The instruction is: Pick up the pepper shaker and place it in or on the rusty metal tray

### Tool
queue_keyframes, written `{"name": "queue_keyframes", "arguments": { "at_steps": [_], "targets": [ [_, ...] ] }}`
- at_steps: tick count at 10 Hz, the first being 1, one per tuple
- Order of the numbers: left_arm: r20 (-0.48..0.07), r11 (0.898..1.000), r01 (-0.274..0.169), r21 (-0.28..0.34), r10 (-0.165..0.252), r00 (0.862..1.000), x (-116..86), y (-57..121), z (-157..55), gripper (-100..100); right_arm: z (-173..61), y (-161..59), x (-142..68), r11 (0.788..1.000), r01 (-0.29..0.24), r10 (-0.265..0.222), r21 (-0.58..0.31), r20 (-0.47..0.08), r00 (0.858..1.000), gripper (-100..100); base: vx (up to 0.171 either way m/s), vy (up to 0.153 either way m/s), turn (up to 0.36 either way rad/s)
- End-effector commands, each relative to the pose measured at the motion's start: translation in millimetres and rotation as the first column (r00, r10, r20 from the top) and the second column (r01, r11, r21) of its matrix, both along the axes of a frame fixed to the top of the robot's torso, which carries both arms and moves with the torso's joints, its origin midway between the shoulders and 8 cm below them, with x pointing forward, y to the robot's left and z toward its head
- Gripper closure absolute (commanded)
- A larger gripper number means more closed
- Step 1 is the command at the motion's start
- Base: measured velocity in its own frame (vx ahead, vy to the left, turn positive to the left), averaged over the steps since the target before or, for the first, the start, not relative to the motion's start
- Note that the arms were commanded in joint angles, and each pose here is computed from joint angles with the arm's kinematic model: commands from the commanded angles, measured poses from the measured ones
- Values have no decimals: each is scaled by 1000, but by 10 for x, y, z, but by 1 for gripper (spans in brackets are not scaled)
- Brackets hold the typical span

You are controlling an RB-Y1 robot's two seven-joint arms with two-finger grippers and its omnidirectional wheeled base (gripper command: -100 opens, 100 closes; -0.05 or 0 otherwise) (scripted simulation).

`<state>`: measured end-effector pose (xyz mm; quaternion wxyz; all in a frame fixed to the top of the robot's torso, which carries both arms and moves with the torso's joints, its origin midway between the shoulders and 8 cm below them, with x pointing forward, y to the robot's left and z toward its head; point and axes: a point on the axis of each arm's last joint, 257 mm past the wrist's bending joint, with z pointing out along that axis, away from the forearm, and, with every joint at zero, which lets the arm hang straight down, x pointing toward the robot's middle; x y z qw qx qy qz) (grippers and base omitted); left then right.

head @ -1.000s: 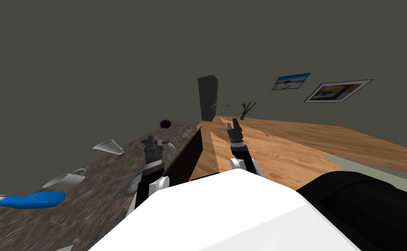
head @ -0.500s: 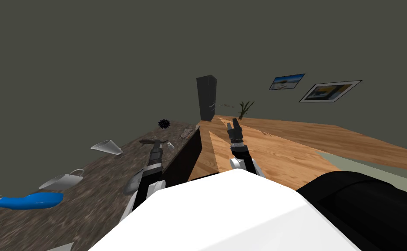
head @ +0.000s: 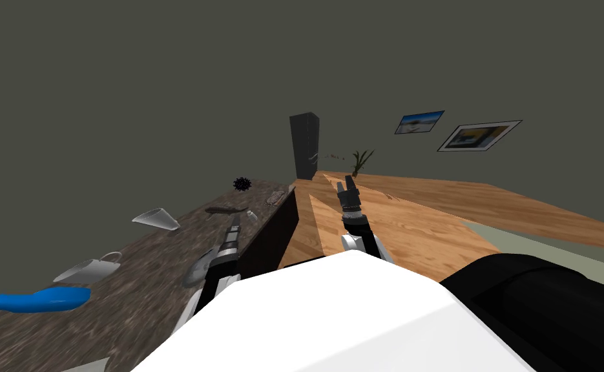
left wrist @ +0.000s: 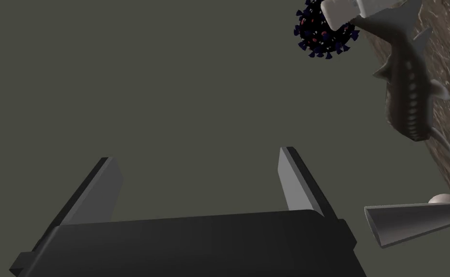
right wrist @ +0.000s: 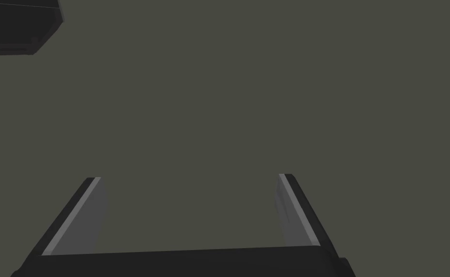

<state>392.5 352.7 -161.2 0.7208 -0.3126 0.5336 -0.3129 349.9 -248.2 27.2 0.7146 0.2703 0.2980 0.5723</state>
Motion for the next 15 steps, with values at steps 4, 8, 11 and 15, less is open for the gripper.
{"name": "queue_keyframes", "arguments": {
  "at_steps": [4, 8, 11, 15],
  "targets": [
    [-126, 990, -46, 133, 63, 990, 6, 270, -455, -100, 0, 0, 0, 1000, 0, 0, 0, 0, 1000, 0, -11, 2, -33],
    [-203, 964, -43, 261, 99, 974, 18, 454, -752, -100, 0, 0, 0, 1000, 0, 0, 0, 0, 1000, 0, 6, 10, -36],
    [-236, 939, -19, 344, 106, 966, 54, 525, -883, -100, 0, 0, 0, 1000, 0, 0, 0, 0, 1000, 0, 14, 21, -38],
    [-276, 882, 40, 469, 103, 956, 140, 590, -1046, -100, 0, 0, 0, 1000, 0, 0, 0, 0, 1000, 0, 14, 24, -39]
  ]
}}
